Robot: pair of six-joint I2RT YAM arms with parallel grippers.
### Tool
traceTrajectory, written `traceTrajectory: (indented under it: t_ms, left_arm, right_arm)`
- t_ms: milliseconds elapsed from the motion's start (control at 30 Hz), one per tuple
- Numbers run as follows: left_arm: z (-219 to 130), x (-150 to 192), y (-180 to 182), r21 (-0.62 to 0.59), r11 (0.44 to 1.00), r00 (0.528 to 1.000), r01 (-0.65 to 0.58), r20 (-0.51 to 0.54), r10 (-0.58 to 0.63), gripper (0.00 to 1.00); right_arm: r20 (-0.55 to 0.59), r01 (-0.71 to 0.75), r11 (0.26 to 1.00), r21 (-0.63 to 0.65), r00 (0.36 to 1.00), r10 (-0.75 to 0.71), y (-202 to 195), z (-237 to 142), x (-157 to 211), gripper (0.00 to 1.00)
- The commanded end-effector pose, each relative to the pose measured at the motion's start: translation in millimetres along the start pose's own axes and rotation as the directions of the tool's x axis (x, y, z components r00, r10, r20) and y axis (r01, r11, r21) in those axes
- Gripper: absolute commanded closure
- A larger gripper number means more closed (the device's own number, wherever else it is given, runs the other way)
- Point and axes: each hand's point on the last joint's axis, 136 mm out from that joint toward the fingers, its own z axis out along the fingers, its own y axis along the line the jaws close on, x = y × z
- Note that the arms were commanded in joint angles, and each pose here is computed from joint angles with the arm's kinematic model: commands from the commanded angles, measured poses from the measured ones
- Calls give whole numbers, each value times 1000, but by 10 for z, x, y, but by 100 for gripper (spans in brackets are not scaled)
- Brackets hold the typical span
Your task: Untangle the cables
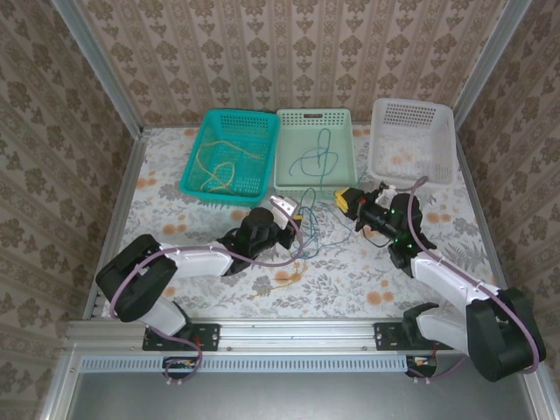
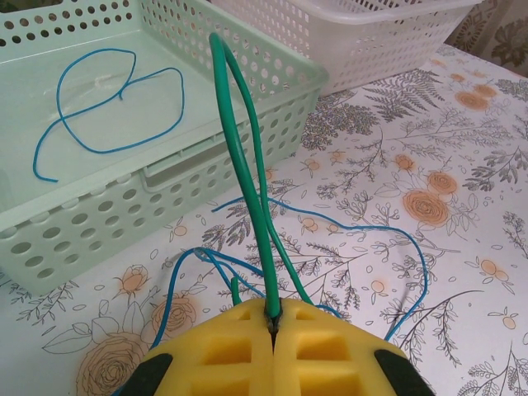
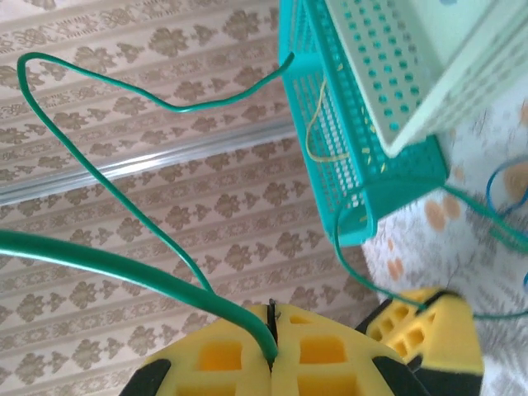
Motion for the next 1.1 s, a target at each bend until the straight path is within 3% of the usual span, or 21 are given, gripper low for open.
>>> traceTrajectory:
  t_ms: [0, 100, 233, 367, 533, 767, 933, 967, 1067]
  left_arm:
    - [-76, -124, -46, 12, 1000, 999, -18, 41, 17, 97]
    - [-97, -138, -25, 3, 1000, 999, -20, 42, 20, 97]
    - [-117, -140, -22, 1, 1000, 999, -21, 44, 21, 97]
    - [-120, -127, -12, -2, 1000, 999, -18, 42, 18, 97]
    - [-110, -123, 2, -5, 1000, 999, -15, 39, 15, 97]
    - [-123, -141, 20, -12, 1000, 999, -8, 43, 9, 97]
    - [-133, -174, 15, -11, 1000, 999, -9, 43, 10, 97]
    - [-133, -168, 15, -12, 1000, 999, -9, 40, 10, 97]
    - [-142, -175, 18, -14, 1000, 999, -8, 41, 9, 97]
  right_arm:
    - [103, 168, 984, -52, 981, -162, 304, -102, -288, 100]
    - [196, 229, 973, 3, 954, -225, 391, -269, -665, 100]
    - [339, 346, 917, 200, 854, -396, 487, -632, -1287, 100]
    - [438, 311, 913, 265, 805, -401, 447, -846, -1861, 100]
    - [378, 325, 864, 384, 799, -469, 362, -689, -2280, 100]
    - [352, 225, 814, 536, 817, -458, -96, -551, -2771, 97]
    - [428, 170, 842, 512, 799, -422, -151, -524, -2955, 100]
    - [425, 164, 842, 514, 804, -416, -147, -504, -2964, 97]
    - [397, 173, 808, 564, 800, -449, -161, -524, -2956, 61]
